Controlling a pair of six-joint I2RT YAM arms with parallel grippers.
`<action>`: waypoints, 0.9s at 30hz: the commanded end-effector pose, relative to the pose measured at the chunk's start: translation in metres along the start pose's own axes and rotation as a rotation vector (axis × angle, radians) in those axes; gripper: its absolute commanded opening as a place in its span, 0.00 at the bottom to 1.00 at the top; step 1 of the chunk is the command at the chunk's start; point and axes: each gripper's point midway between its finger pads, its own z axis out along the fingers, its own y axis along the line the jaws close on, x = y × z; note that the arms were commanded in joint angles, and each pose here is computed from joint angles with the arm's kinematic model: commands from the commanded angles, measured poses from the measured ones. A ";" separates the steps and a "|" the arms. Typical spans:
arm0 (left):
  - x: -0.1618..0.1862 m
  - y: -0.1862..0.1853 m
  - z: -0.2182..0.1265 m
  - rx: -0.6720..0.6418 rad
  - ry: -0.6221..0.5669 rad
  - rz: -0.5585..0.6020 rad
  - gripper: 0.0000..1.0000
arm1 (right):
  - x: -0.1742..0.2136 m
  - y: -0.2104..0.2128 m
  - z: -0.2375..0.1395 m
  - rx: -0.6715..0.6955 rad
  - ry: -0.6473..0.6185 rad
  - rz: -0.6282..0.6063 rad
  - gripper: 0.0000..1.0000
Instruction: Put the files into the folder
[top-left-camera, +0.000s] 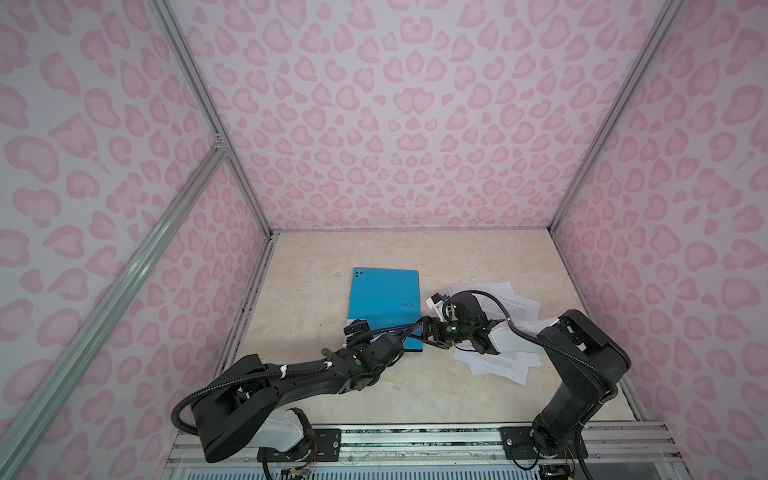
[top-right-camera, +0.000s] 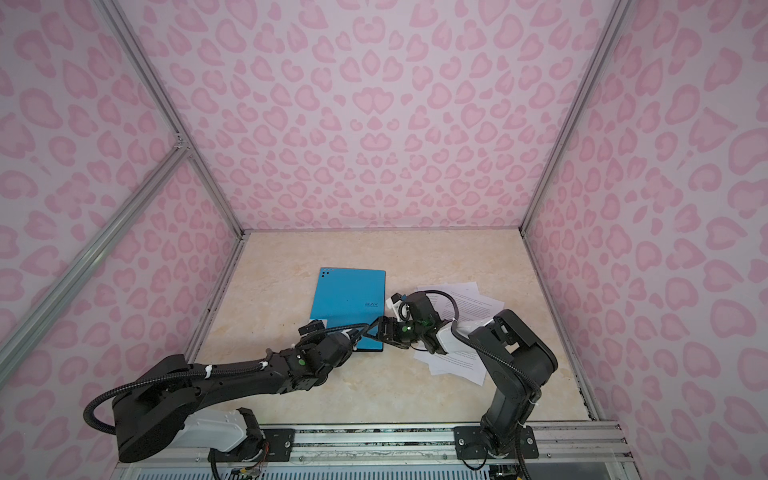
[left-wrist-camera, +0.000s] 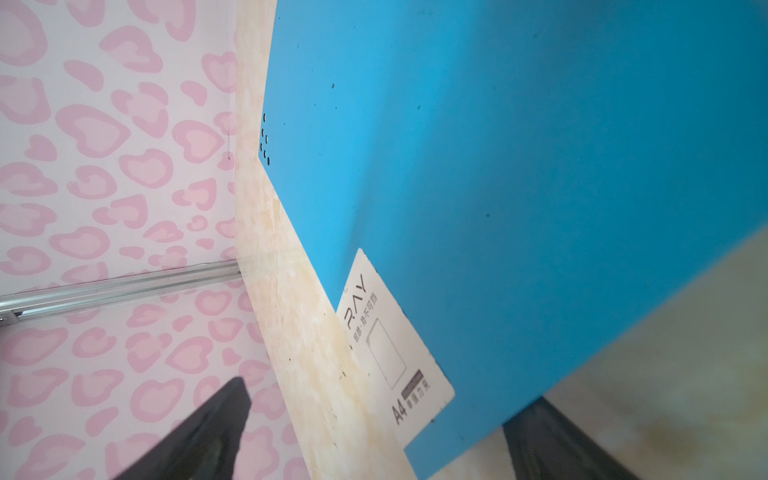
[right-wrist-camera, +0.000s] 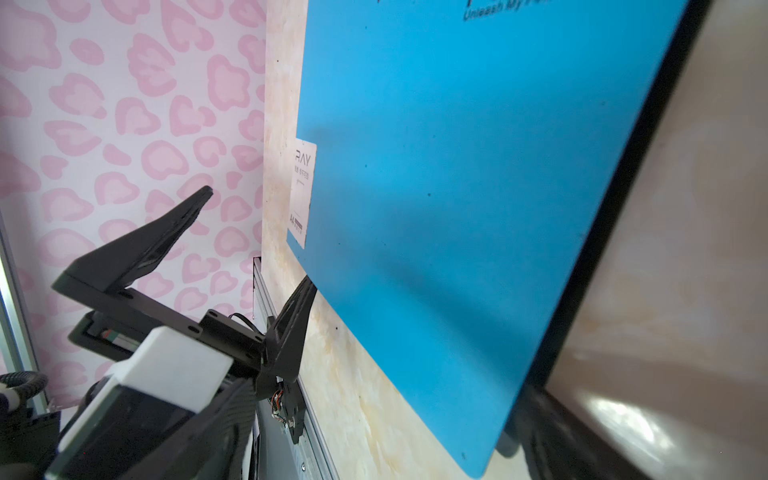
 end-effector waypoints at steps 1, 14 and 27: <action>-0.006 0.004 0.000 -0.007 -0.012 -0.035 0.98 | -0.004 0.007 0.003 -0.041 -0.004 -0.006 0.99; 0.000 -0.006 -0.004 0.067 -0.003 -0.029 0.98 | -0.012 0.017 0.007 -0.116 -0.025 0.010 0.99; 0.008 0.019 -0.033 0.227 -0.110 -0.242 0.98 | -0.019 0.020 0.005 -0.123 -0.055 0.039 0.98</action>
